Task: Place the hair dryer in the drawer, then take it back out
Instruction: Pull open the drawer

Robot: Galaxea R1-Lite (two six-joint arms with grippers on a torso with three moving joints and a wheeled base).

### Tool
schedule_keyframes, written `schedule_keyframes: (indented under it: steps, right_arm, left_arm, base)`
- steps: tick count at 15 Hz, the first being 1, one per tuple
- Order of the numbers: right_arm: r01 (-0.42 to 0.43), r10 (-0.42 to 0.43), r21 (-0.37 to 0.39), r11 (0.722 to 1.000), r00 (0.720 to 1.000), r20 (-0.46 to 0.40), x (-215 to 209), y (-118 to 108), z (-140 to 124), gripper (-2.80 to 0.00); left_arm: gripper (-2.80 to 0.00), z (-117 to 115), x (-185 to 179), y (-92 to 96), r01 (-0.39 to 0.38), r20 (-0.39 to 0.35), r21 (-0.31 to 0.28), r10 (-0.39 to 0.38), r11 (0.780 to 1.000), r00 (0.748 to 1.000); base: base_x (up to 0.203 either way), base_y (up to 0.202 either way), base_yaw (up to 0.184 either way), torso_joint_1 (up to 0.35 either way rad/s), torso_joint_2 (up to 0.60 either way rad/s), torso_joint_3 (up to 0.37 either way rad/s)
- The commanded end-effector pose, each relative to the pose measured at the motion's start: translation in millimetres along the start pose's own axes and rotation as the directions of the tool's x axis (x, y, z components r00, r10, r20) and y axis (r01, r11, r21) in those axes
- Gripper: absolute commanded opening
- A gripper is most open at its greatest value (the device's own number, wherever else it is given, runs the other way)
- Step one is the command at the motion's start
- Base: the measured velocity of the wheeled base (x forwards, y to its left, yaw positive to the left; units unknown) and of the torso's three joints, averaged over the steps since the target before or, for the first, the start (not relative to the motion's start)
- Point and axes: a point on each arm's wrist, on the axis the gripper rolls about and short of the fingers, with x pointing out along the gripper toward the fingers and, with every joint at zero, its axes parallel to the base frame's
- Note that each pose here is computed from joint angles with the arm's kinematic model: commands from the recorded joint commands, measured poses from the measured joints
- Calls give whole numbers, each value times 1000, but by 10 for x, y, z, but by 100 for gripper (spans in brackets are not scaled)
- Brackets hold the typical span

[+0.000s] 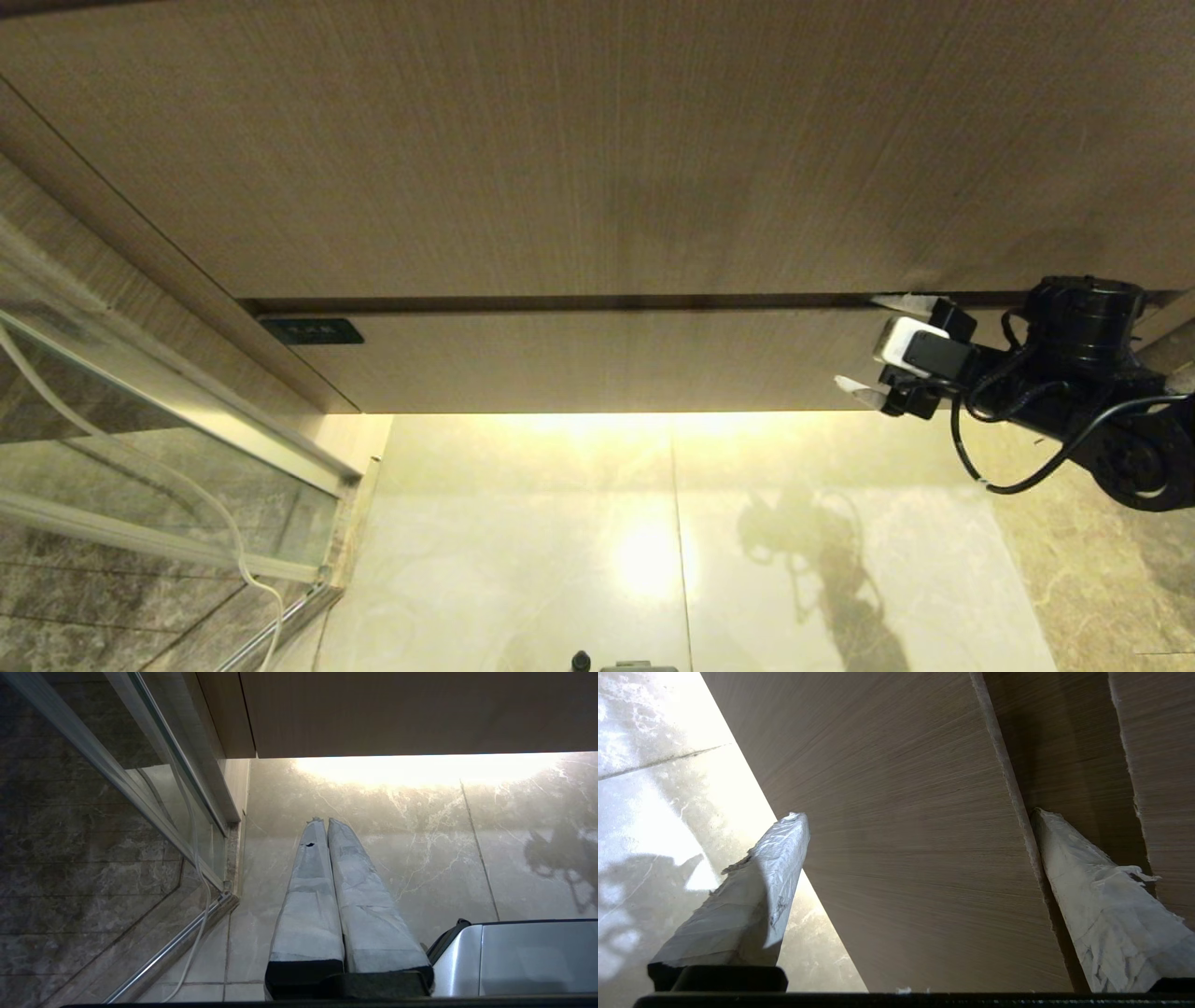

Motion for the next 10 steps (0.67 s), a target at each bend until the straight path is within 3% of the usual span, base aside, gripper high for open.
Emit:
schedule_keyframes:
  steps: [1,10]
  right_arm:
    - [-9,10,9,1000,999,-34,31,21,-91,0]
    - [-146,164,107,983,970,-180,-207,69,-206,0]
  left_arm:
    - [-280,0,0,0,0,0,0,0,1000,1000]
    - [-280,0,-1,0,0,2,0,0,1000,1000]
  base:
    - [0,0,0,0,0,0]
    - [0,0,0,0,0,0]
